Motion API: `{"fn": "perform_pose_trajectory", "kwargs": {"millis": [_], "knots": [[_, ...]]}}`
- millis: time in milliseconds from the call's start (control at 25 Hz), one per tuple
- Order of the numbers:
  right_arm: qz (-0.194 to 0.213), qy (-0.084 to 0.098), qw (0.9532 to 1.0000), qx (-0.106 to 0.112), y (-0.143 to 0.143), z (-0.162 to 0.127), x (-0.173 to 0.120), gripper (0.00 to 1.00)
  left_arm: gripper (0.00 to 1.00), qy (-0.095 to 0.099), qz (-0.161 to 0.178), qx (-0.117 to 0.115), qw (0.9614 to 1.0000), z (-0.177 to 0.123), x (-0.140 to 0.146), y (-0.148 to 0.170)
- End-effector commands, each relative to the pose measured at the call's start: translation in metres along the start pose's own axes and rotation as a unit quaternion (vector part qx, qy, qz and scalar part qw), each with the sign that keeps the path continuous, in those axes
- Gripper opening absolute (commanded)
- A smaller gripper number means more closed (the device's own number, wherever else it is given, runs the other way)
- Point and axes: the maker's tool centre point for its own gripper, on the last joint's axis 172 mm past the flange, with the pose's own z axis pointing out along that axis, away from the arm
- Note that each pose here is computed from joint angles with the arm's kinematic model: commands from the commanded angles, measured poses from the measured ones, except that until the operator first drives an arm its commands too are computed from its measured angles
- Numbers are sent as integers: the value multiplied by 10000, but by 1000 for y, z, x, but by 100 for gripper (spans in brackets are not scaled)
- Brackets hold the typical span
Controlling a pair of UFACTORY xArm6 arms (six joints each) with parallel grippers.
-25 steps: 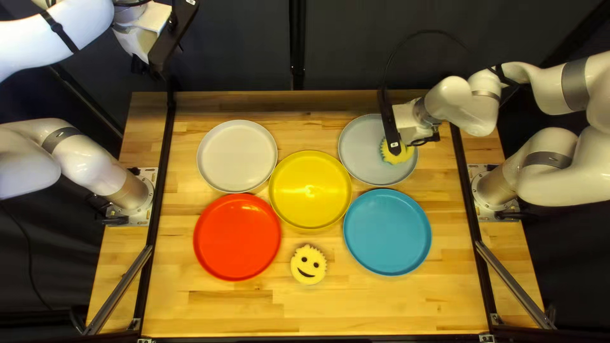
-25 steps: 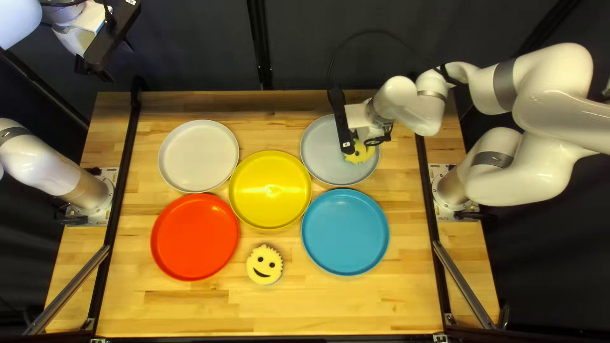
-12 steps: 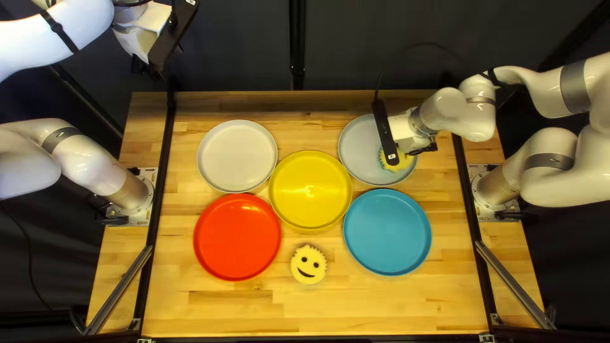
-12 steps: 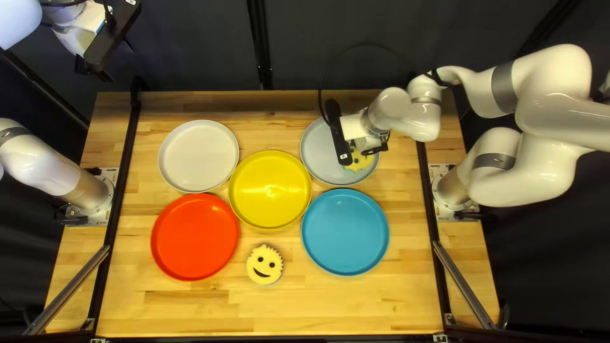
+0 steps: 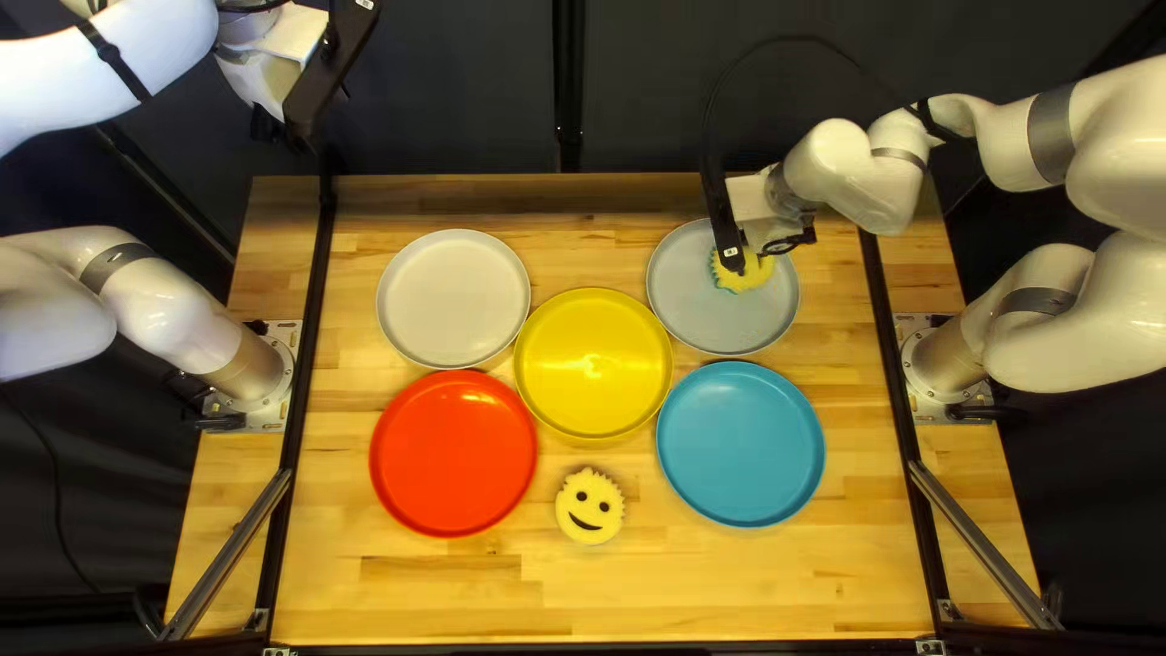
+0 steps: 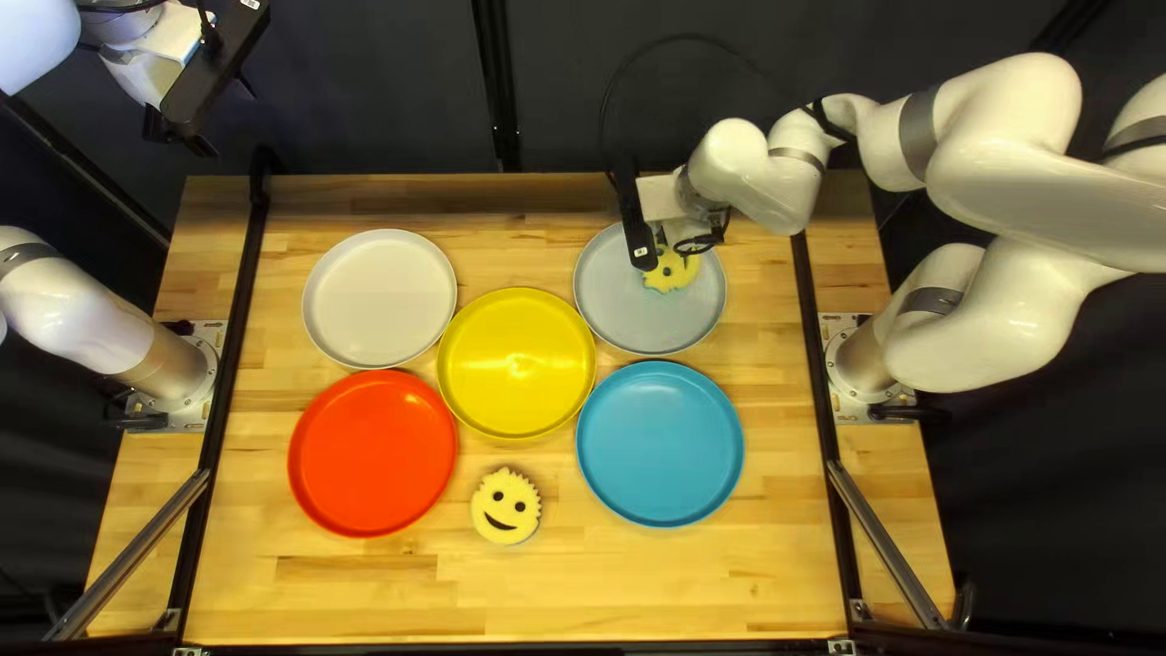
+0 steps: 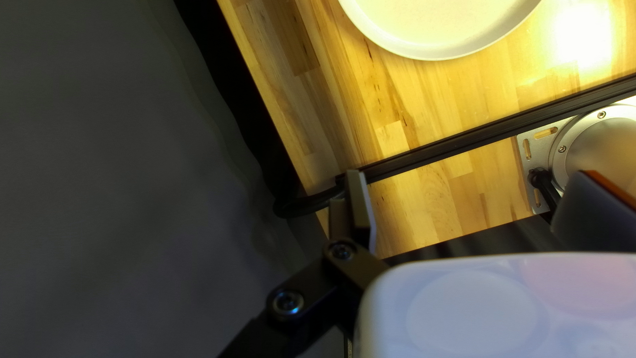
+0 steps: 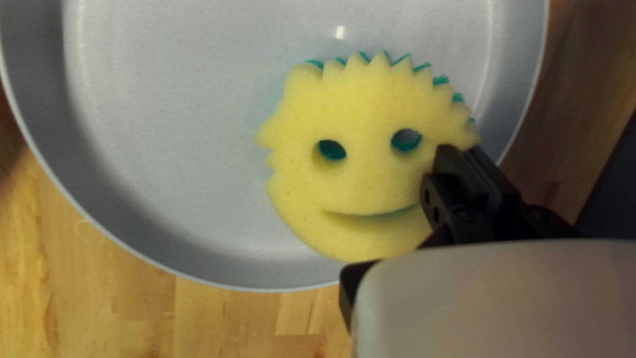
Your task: Pick up sponge and scrub the plate
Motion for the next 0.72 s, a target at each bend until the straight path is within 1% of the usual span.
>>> {"fn": "perform_pose_trajectory", "kwargs": {"millis": [40, 200, 320, 560, 720], "knots": [[-28, -10, 10000, 15, -2, 4, -6, 0, 100, 0, 0, 0, 10000, 0, 0, 0], [-100, -29, 9999, 55, -15, 4, -15, 0, 100, 0, 0, 0, 10000, 0, 0, 0], [-168, -44, 9998, 91, -31, 0, -16, 0, 100, 0, 0, 0, 10000, 0, 0, 0], [-228, -71, 9997, 76, -63, -11, -11, 0, 100, 0, 0, 0, 10000, 0, 0, 0], [-282, -113, 9995, 45, -80, -12, -3, 0, 100, 0, 0, 0, 10000, 0, 0, 0]]}}
